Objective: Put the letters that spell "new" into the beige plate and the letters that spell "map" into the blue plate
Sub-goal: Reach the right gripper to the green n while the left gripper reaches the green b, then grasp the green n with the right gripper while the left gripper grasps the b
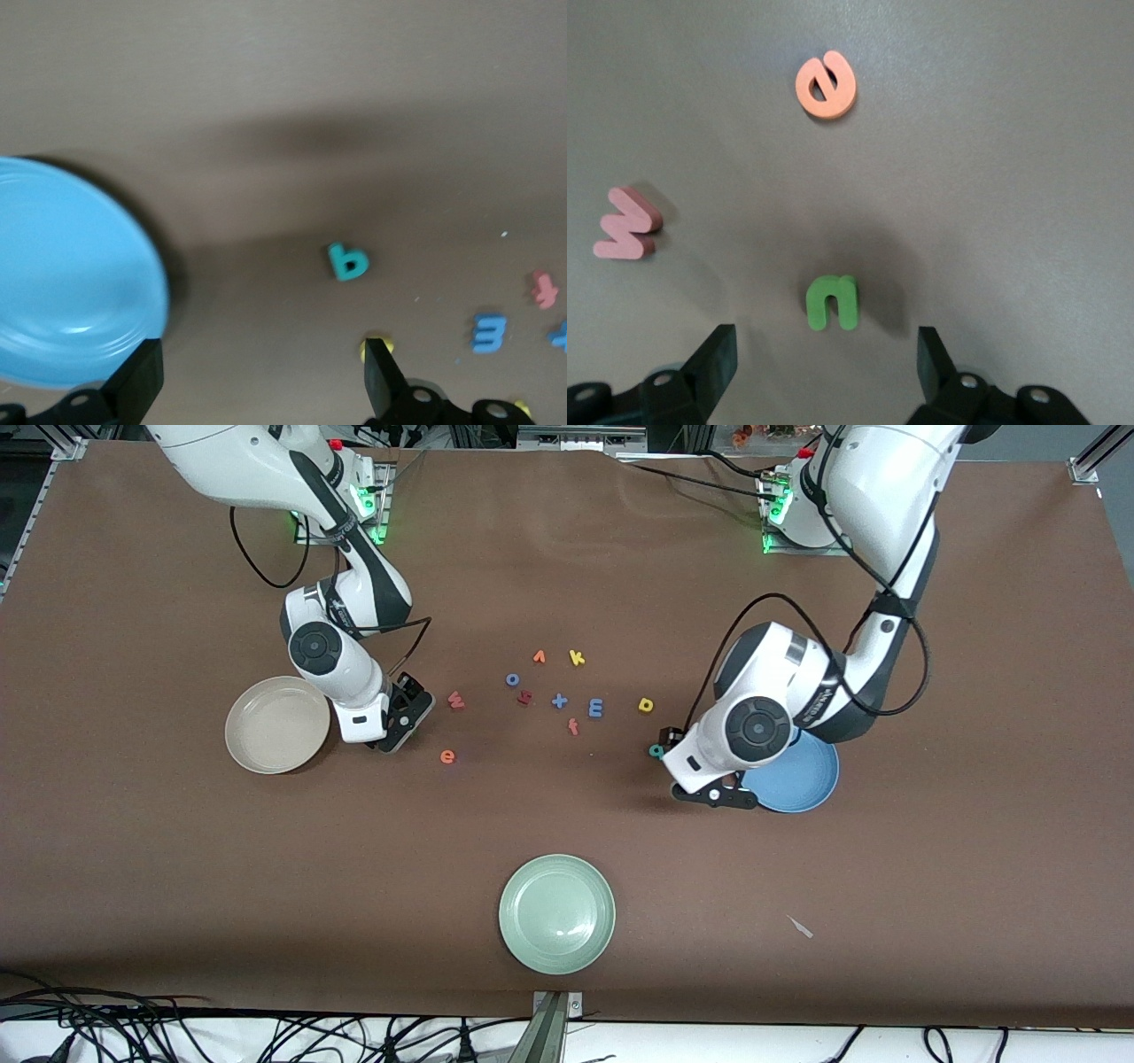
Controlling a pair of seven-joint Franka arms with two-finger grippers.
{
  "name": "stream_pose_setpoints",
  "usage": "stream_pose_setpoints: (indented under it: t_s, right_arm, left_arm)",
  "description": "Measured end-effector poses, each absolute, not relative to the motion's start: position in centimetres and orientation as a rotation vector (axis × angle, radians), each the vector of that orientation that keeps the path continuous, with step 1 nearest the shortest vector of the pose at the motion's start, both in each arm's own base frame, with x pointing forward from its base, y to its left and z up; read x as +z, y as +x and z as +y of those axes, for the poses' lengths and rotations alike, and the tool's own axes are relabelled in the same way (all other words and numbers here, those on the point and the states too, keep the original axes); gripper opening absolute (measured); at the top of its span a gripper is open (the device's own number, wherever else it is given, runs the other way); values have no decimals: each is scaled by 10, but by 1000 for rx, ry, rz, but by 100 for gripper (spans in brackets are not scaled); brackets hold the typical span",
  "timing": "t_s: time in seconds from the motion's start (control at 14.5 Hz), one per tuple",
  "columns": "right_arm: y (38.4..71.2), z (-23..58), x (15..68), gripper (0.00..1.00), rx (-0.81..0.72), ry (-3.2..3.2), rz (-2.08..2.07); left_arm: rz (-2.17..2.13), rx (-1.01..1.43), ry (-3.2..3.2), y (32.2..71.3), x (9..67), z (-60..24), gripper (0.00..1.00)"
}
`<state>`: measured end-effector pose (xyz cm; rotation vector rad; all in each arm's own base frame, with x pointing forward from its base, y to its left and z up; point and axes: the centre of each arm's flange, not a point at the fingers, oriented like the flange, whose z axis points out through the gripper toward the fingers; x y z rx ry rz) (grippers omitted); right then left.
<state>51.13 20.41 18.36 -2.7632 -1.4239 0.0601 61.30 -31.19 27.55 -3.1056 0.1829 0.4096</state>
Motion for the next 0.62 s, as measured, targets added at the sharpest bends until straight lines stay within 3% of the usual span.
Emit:
stream_pose_setpoints:
  t_s: [0.07, 0.62]
  right_arm:
    - [511, 204, 183, 79, 63, -2761, -1437]
    - [509, 206, 174, 60, 75, -2748, -1468]
  left_arm:
    - [169, 396, -3111, 611, 264, -320, 100]
    - [81, 345, -3127, 577, 178, -361, 100]
